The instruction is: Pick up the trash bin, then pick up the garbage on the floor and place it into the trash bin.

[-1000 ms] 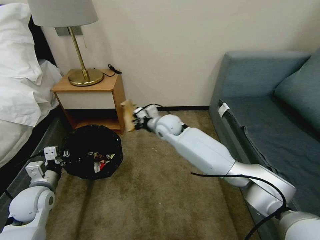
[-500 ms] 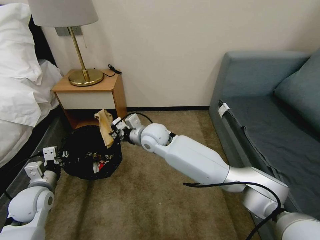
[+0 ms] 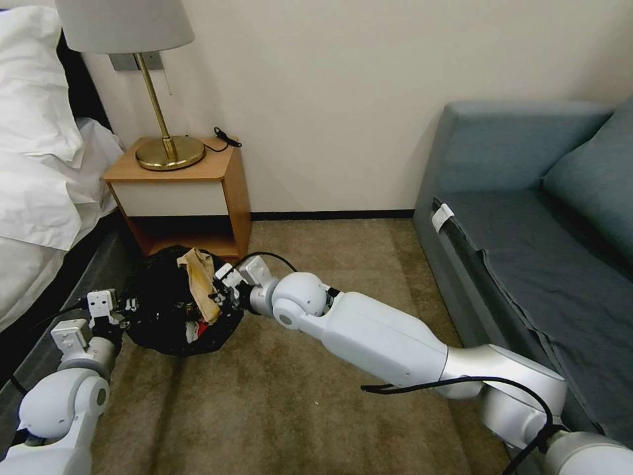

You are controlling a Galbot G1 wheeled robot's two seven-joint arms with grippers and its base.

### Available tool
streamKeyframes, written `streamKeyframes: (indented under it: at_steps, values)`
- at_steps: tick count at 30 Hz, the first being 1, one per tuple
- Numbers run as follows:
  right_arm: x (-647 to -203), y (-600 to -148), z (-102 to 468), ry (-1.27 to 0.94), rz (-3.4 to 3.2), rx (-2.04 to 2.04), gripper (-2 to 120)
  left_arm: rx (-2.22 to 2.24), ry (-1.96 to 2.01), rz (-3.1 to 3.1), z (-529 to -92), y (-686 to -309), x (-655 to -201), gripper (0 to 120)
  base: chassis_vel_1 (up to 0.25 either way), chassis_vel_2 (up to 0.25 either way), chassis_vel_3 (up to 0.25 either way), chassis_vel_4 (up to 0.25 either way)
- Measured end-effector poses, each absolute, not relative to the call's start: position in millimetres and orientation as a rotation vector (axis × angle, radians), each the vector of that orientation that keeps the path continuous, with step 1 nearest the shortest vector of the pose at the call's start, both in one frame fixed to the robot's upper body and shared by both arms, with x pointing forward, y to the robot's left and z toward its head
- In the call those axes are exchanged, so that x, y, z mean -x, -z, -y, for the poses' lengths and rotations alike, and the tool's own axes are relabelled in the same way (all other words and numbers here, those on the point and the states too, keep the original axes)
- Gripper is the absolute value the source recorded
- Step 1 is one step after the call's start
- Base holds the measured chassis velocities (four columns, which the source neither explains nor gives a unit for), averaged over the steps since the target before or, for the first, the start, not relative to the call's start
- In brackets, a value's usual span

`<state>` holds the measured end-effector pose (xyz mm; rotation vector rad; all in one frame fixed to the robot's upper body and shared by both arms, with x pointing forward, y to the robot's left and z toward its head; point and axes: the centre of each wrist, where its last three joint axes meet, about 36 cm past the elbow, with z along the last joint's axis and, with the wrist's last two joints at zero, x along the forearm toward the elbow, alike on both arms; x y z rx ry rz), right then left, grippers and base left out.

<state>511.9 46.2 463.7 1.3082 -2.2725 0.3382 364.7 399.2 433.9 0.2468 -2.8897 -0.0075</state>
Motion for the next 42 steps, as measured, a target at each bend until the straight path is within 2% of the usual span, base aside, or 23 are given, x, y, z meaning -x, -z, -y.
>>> streamKeyframes:
  at_steps: [1,2,3,7,10,13,14,16,18,19,20,23,31,38,42]
  values:
    - [-511.9,-463.7,-46.2,-0.338,2.273,-1.308,26,-0.247,0.007,2.890,-399.2,-433.9,-364.7,4,0.000,0.000,0.000,0.000]
    - [-511.8,-462.8,-46.1,-0.340,2.275,-1.303,33,-0.247,0.008,2.889,-399.4,-434.0,-364.5,4,0.000,0.000,0.000,0.000]
    - [-511.8,-462.8,-46.1,-0.340,2.275,-1.303,33,-0.247,0.008,2.889,-399.4,-434.0,-364.5,4,0.000,0.000,0.000,0.000]
    - [-511.2,-463.5,-47.5,-0.341,2.279,-1.305,49,-0.248,0.007,2.887,-399.3,-433.7,-364.1,4,0.000,0.000,0.000,0.000]
    - [-510.4,-464.5,-49.1,-0.338,2.284,-1.309,56,-0.249,0.006,2.887,-399.3,-433.7,-364.0,4,0.000,0.000,0.000,0.000]
    - [-511.7,-469.9,-49.7,-0.330,2.313,-1.305,73,-0.256,-0.028,2.878,-400.1,-433.8,-364.1,4,0.000,0.000,0.000,0.000]
    - [-511.7,-469.9,-49.7,-0.330,2.313,-1.305,73,-0.256,-0.028,2.878,-400.1,-433.8,-364.1,4,0.000,0.000,0.000,0.000]
    - [-514.8,-474.7,-48.3,-0.323,2.329,-1.301,78,-0.254,-0.053,2.870,-400.2,-433.8,-363.9,4,0.000,0.000,0.000,0.000]
    - [-528.3,-495.8,-42.0,-0.282,2.385,-1.286,91,-0.262,-0.092,2.855,-400.9,-432.7,-365.2,4,0.000,0.000,0.000,0.000]
    - [-528.3,-495.8,-42.0,-0.282,2.385,-1.286,91,-0.262,-0.092,2.855,-400.9,-432.7,-365.2,4,0.000,0.000,0.000,0.000]
    - [-533.0,-504.7,-39.3,-0.262,2.405,-1.284,96,-0.276,-0.103,2.846,-401.7,-431.4,-366.5,4,0.000,0.000,0.000,0.000]
    - [-544.7,-527.6,-31.3,-0.215,2.460,-1.276,99,-0.306,-0.137,2.822,-402.6,-427.3,-368.8,4,0.000,0.000,0.000,0.000]
    - [-563.4,-548.5,-11.8,-0.138,2.543,-1.214,100,-0.348,-0.320,2.806,-402.2,-422.9,-375.6,4,0.000,0.000,0.000,0.000]
    - [-566.7,-526.5,6.8,-0.130,2.552,-1.131,100,-0.421,-0.677,2.705,-405.9,-412.7,-388.4,4,0.000,0.000,0.000,0.000]
    - [-563.7,-511.7,7.4,-0.138,2.540,-1.115,100,-0.437,-0.751,2.652,-408.5,-403.0,-391.0,4,0.000,0.000,0.000,0.000]
